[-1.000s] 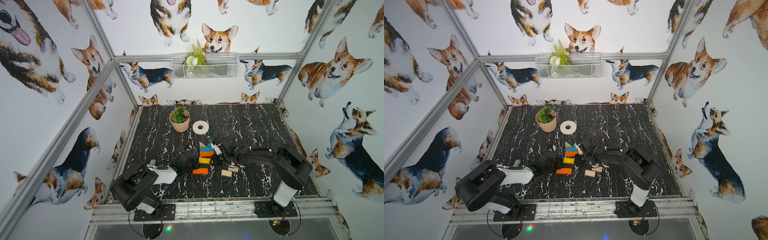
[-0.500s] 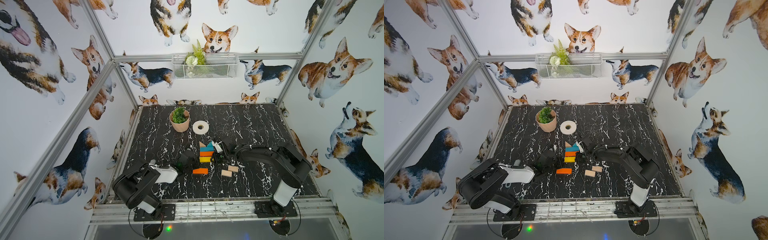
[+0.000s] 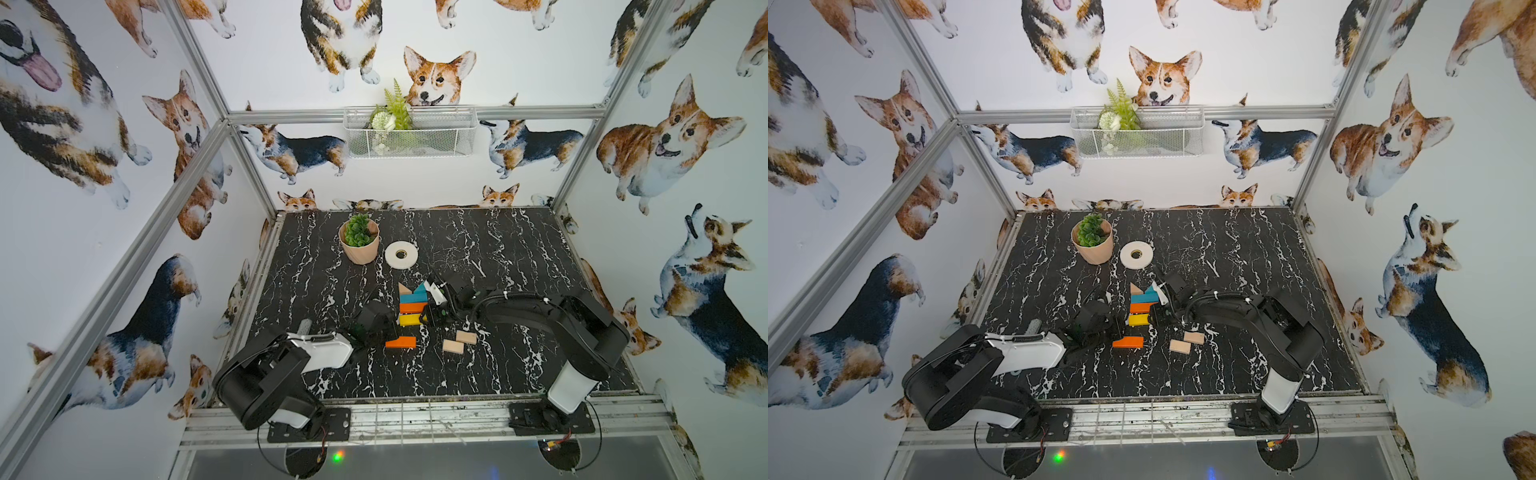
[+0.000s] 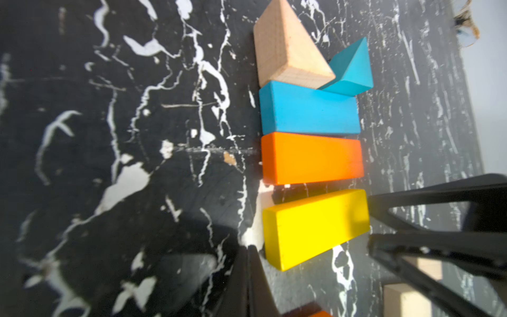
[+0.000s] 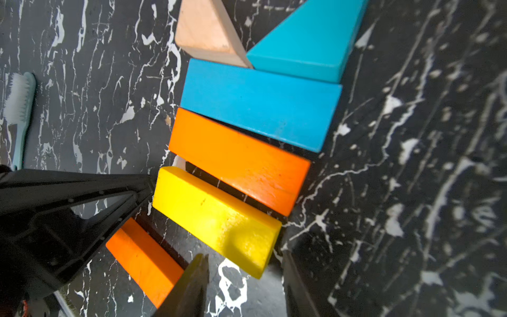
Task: Assemble a carrot with building blocks
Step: Assemble the building block at the center of the board.
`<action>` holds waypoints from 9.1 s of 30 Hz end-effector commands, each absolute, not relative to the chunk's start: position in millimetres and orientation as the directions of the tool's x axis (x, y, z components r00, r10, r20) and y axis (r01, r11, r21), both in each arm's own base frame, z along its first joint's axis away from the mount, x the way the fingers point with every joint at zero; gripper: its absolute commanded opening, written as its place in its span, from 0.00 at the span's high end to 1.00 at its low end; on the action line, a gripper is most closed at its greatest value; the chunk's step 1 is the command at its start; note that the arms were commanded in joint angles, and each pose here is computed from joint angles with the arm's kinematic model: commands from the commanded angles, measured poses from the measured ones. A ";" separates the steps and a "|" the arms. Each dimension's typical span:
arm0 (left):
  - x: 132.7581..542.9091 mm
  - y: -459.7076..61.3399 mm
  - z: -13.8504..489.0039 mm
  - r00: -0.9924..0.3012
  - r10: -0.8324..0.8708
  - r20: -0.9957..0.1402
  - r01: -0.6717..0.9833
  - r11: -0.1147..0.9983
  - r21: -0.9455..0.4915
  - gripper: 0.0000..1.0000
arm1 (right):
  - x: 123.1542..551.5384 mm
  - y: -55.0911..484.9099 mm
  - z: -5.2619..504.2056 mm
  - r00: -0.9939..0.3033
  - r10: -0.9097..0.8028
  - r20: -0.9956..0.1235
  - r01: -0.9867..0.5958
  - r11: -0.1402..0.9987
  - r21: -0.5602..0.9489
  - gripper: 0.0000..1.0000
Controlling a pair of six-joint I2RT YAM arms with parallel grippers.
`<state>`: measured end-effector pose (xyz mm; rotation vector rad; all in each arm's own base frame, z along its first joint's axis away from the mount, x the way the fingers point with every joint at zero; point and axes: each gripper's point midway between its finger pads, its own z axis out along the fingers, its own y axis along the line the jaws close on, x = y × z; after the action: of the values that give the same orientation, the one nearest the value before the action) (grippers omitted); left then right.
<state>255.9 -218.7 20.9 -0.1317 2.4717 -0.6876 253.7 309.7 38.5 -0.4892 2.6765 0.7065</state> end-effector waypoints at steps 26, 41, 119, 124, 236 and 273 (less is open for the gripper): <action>203.0 -176.2 29.7 -0.856 -0.166 -0.489 0.089 0.885 -0.457 0.74 | 177.4 341.2 35.4 -0.835 -0.268 -0.481 -0.485 0.772 0.411 0.67; 206.7 -189.5 18.5 -0.870 -0.158 -0.468 0.098 0.873 -0.477 0.79 | 178.8 352.7 28.6 -0.840 -0.257 -0.477 -0.483 0.754 0.445 0.68; 214.7 -201.3 20.7 -0.851 -0.100 -0.515 0.129 0.911 -0.391 0.80 | 207.1 292.8 25.6 -0.858 -0.185 -0.479 -0.390 0.841 0.375 0.95; 214.5 -202.3 19.5 -0.853 -0.097 -0.513 0.132 0.910 -0.392 0.80 | 208.8 295.0 19.1 -0.861 -0.192 -0.471 -0.390 0.843 0.370 0.94; 202.9 -223.0 24.5 -0.846 -0.092 -0.525 0.170 0.888 -0.428 0.74 | 229.7 210.5 36.9 -0.839 -0.128 -0.529 -0.315 0.907 0.280 0.53; 194.7 -217.5 30.7 -0.849 -0.091 -0.521 0.177 0.879 -0.442 0.74 | 193.9 266.3 29.5 -0.818 -0.276 -0.505 -0.473 0.821 0.319 0.62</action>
<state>199.2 -218.3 31.9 0.0688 2.4893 -0.6396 188.9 259.4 27.5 -0.6527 2.5680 0.5856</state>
